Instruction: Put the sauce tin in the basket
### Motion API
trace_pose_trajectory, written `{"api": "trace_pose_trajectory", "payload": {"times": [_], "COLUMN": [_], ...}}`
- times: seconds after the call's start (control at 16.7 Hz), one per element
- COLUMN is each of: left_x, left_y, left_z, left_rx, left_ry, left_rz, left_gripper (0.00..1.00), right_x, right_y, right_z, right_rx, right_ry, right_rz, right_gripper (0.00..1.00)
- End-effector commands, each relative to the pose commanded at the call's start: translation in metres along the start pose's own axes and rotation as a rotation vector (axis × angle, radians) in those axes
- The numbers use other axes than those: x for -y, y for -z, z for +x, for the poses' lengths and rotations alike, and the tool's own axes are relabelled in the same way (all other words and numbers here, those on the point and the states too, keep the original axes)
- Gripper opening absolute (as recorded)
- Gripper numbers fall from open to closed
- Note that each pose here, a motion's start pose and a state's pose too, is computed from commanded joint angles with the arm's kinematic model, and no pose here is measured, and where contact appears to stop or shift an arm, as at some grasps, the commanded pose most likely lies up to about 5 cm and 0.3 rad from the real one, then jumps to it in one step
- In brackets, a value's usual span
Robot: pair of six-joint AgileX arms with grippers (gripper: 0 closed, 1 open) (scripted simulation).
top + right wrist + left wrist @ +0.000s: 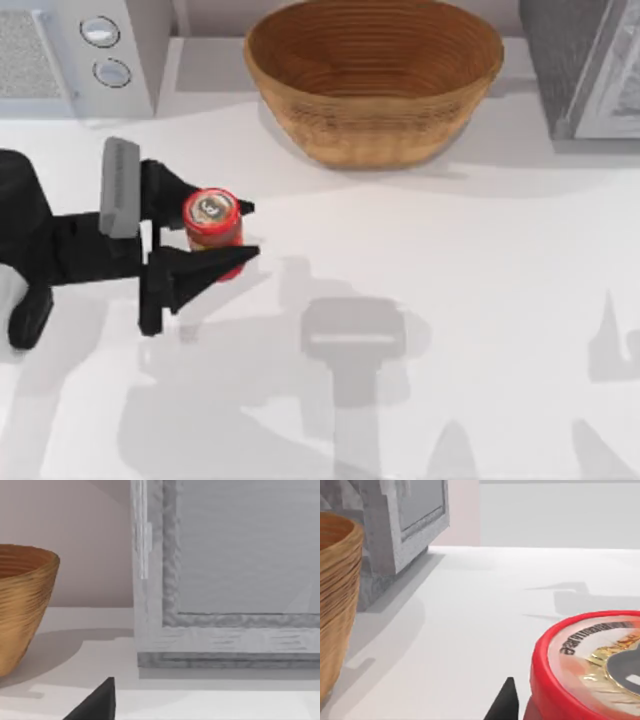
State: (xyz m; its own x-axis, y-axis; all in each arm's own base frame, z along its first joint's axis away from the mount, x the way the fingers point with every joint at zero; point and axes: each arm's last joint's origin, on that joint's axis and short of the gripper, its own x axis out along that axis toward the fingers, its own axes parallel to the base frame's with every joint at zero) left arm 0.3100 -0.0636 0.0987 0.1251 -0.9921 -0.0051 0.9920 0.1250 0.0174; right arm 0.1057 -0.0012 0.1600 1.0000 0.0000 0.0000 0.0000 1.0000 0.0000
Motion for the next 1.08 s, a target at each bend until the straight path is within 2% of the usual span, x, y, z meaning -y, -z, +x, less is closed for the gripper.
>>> {"api": "trace_pose_trajectory", "payload": {"times": [0.24,0.6,0.84,1.08], "left_x": [0.017,0.008,-0.028,-0.070], "left_y": [-0.008,-0.010,-0.029,-0.068], "left_z": [-0.015,-0.008,0.021,0.067], "left_rx": [0.001,-0.002,-0.011,-0.007], "left_ry": [0.002,-0.014,-0.132,-0.338], "left_rz": [-0.004,-0.004,0.004,0.017], "left_gripper": [0.00,0.00,0.00,0.00], "right_x": [0.000,0.000,0.000,0.000], "right_y": [0.000,0.000,0.000,0.000], "right_z": [0.000,0.000,0.000,0.000], "right_rx": [0.000,0.000,0.000,0.000], "right_ry": [0.000,0.000,0.000,0.000], "right_rz": [0.000,0.000,0.000,0.000], "right_gripper": [1.00,1.00,1.00,1.00]}}
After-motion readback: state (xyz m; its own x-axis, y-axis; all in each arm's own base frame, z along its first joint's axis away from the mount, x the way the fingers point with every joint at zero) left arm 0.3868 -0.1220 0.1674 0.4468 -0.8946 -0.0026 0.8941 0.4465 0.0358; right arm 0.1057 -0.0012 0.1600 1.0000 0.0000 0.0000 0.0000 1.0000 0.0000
